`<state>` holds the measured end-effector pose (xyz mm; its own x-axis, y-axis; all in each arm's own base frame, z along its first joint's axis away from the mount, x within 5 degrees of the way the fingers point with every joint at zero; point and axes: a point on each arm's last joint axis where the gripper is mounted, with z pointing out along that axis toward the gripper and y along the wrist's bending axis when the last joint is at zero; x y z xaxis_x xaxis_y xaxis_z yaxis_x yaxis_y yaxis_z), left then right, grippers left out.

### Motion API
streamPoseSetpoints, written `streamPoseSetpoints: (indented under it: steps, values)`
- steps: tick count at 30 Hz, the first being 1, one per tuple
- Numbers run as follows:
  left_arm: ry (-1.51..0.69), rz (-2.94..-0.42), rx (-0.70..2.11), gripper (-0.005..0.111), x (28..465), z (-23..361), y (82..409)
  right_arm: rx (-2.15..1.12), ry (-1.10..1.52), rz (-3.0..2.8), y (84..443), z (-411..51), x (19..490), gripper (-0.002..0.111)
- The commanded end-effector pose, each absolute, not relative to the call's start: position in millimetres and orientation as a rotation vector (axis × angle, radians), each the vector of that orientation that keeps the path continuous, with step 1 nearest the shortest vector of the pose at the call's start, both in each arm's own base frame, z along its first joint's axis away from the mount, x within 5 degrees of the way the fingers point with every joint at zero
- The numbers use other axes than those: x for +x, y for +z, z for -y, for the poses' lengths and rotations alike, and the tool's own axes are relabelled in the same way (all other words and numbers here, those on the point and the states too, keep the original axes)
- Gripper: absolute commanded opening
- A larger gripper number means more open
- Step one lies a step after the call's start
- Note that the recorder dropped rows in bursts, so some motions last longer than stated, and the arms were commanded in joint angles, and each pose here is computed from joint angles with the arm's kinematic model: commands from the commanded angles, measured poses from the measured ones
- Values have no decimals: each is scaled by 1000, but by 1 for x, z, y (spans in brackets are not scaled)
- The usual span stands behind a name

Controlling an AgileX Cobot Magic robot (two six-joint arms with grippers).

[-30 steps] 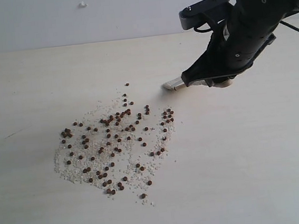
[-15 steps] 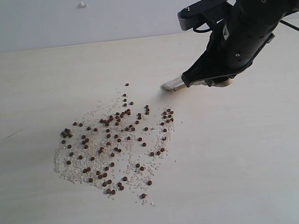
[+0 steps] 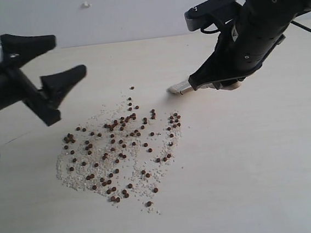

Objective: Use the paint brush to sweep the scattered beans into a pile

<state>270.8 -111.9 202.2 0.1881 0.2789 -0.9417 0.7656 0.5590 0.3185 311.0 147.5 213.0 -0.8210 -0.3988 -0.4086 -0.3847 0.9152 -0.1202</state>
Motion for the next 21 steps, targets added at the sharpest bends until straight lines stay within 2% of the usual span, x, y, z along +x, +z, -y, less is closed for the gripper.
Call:
streamPoseSetpoints:
  steps: [1, 4, 14, 21]
  values:
    - [-416, -1279, 1191, 75, 300, 156, 164, -528, -5, -2601, 226, -149, 317, 0]
    - [-394, -1202, 1273, 75, 309, 187, 146, -494, 40, -2607, 231, -152, 318, 0]
    - [-482, -1206, 1221, 75, 329, 270, 98, -471, 69, -2607, 233, -154, 319, 0]
    - [-494, -1211, 1188, 74, 341, 294, 77, -470, 70, -2610, 233, -154, 318, 0]
